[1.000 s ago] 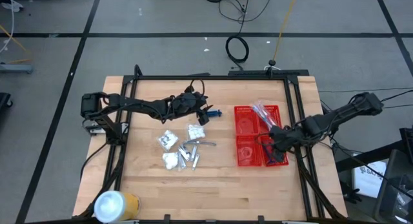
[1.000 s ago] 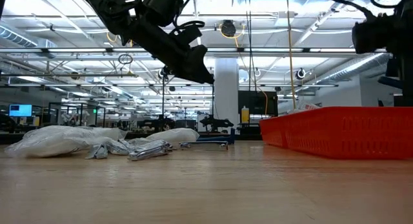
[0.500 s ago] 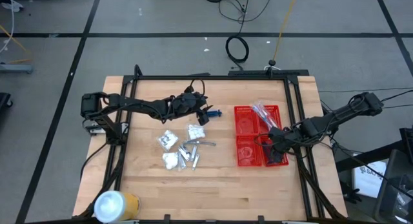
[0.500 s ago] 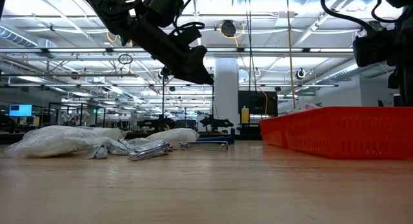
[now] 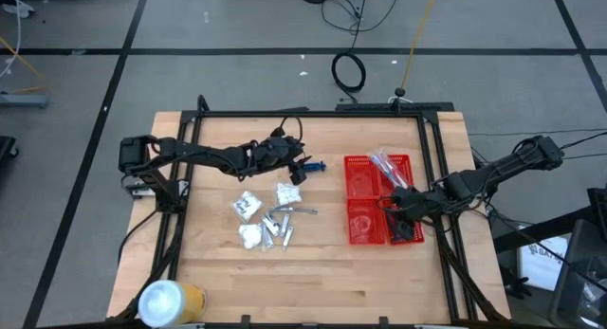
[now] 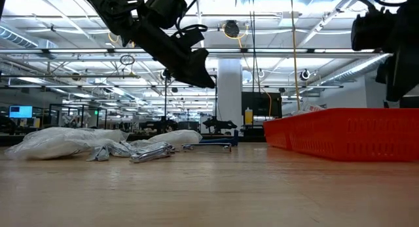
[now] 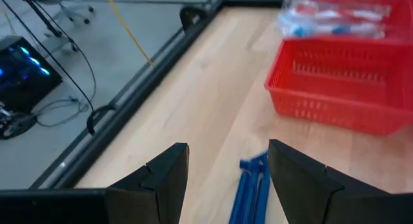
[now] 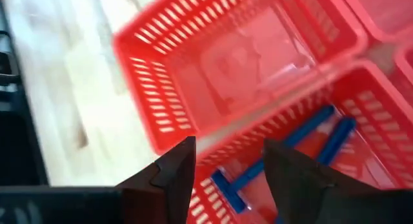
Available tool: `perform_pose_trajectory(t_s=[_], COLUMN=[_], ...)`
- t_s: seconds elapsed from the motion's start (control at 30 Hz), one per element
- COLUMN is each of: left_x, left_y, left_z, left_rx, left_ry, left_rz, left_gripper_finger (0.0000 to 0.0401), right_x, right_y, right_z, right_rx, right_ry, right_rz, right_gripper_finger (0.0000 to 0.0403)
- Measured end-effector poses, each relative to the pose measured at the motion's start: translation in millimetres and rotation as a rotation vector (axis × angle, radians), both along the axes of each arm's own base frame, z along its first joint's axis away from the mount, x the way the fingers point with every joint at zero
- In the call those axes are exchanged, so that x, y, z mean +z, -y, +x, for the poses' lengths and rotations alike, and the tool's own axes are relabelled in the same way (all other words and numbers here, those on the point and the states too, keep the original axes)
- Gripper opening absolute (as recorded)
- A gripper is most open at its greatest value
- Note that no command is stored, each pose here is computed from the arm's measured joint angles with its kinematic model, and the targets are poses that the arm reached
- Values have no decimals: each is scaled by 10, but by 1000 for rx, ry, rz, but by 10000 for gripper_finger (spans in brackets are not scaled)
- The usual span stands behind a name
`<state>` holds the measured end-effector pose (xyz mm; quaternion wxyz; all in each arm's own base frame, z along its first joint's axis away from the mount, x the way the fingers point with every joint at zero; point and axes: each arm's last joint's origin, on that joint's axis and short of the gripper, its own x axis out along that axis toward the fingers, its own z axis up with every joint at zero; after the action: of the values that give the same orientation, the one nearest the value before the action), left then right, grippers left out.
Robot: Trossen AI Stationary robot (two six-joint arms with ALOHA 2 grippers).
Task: Pick & Place Travel size toiletries
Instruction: Put the razor into the bottom right red bin
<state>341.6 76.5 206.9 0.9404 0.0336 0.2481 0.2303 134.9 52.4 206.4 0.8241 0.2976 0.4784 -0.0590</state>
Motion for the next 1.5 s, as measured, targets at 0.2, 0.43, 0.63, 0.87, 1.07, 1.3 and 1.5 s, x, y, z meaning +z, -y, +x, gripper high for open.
perform_pose_trajectory(t_s=[0.2,0.43,0.63,0.87,1.07,1.3,1.5], left_x=[-48,-138,-510,-743,-859,-867,-873], left_y=[7,54,116,28,-84,-34,-8], left_z=[-24,24,180,204,179,185,186], left_rx=[-4,-159,-228,-201,-169,-225,-221], left_ry=[-52,-81,-158,-206,-240,-238,-229], left_rz=[-18,-41,33,13,-21,-55,-97], left_gripper_finger=[209,209,209,209,209,209,209], right_x=[98,285,474,580,425,256,241], right_y=[6,31,72,121,174,221,251], right_z=[21,166,280,350,349,317,316], right_rx=[79,230,269,248,194,145,124], right_ry=[138,449,672,876,963,1006,1011], right_rz=[-30,-294,-598,-801,-849,-855,-862], right_gripper_finger=[165,164,164,164,164,164,164])
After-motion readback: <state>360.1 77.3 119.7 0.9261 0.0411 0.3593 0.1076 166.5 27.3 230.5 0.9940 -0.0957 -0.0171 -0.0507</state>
